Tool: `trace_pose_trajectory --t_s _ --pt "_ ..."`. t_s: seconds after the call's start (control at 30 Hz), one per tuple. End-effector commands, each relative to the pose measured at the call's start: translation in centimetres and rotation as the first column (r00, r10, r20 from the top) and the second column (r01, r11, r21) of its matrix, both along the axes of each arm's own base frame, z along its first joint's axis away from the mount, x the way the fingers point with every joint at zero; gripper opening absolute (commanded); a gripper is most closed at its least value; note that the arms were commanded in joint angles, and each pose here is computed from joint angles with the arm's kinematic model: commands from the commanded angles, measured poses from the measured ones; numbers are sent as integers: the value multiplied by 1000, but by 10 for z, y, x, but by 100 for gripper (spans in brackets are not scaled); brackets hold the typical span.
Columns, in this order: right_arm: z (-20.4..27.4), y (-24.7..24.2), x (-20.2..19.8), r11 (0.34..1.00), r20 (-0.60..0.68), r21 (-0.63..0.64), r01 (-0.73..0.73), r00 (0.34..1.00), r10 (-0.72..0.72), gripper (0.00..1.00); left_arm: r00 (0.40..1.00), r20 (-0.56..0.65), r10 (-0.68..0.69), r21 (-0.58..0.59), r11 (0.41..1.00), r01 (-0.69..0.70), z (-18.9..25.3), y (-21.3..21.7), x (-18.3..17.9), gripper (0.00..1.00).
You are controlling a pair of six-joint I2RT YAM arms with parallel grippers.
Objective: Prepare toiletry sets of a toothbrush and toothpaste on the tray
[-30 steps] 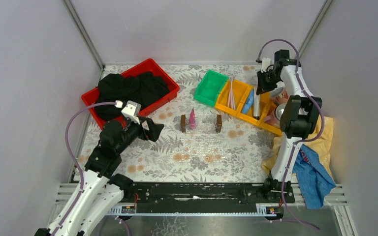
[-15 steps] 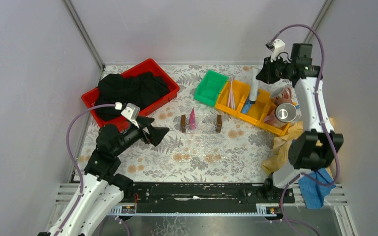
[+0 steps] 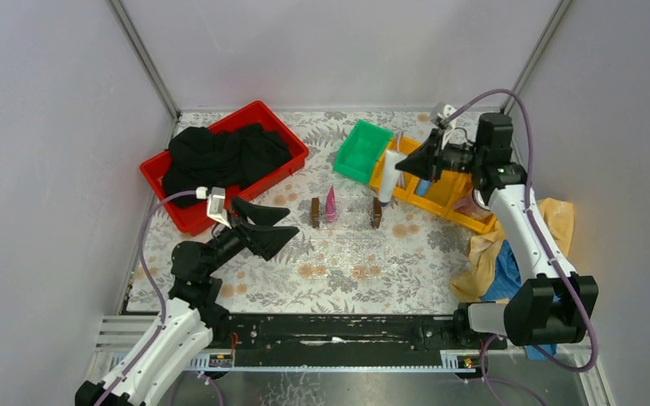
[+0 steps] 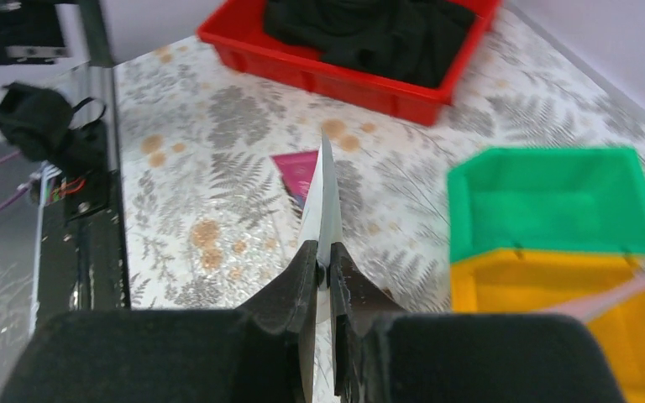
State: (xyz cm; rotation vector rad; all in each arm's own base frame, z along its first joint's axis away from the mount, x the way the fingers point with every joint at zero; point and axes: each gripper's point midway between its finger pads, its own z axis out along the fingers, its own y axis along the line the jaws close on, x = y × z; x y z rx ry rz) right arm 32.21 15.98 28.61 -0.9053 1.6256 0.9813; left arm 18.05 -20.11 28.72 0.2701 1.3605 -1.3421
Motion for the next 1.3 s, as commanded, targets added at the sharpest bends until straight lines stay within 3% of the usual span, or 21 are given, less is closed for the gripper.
trace_pose_trajectory --t_s 0.0,0.37,1.27 --pt "25 37 -31 977 222 -5 -215 952 210 4 992 115 -49 -180 981 69 46 6 -20 100" --pt "-14 90 -39 945 289 -88 -315 900 327 2 999 17 -39 -165 985 41 23 4 -10 100" --pt "-64 116 13 976 258 -98 -195 942 214 2 1000 -3 -2 -110 994 1 10 5 -5 100"
